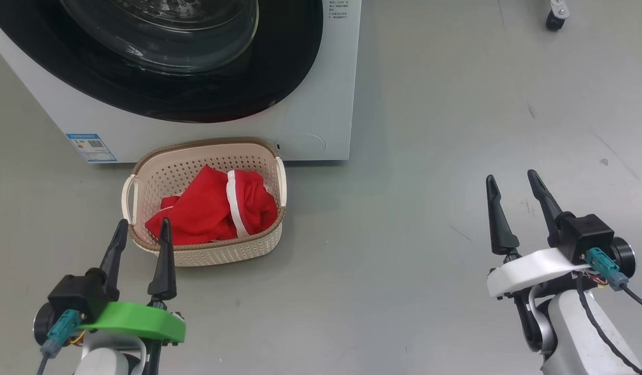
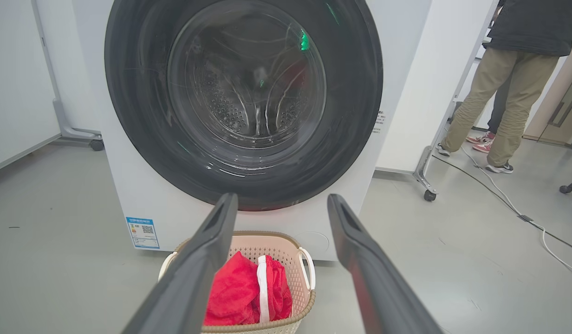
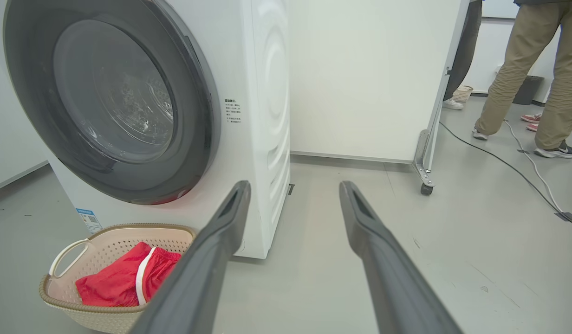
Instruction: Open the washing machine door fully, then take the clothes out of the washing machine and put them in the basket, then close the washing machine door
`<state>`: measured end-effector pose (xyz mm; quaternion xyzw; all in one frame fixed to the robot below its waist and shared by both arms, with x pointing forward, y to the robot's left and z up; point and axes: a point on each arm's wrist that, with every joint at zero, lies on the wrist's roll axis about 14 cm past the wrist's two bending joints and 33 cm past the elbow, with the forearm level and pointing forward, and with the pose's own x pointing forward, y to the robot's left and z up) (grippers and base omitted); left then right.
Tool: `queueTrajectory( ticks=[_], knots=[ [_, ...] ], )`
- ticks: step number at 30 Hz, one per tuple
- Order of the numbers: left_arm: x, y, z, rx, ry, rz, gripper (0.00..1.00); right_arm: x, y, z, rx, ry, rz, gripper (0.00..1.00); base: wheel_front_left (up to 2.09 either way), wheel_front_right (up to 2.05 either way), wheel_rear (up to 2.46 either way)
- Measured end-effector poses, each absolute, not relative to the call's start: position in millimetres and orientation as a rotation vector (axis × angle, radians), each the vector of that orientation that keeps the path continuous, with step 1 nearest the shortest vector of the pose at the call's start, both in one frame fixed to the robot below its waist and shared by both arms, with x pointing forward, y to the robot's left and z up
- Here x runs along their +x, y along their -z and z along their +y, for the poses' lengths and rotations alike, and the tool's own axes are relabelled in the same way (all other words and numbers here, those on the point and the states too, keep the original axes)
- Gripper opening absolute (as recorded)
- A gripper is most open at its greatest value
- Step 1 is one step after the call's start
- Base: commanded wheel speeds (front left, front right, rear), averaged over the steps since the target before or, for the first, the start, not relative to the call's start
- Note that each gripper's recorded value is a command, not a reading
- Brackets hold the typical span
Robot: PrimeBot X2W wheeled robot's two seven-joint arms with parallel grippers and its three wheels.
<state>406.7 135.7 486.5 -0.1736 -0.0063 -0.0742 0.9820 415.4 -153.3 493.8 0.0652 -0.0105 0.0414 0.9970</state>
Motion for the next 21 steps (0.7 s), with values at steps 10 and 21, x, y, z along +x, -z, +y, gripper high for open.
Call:
queueTrajectory(
  ticks=[10,21],
  knots=[
    [406,-484,142,-0.360,0.126,-0.008,1.00,411,-496,-152,0.139,-0.080,-0.031,1.00,0.00,0.00,0.00],
    [404,-482,149,-0.370,0.099,-0.003,1.00,407,-499,-155,0.141,-0.068,-0.040,1.00,0.00,0.00,0.00]
  ],
)
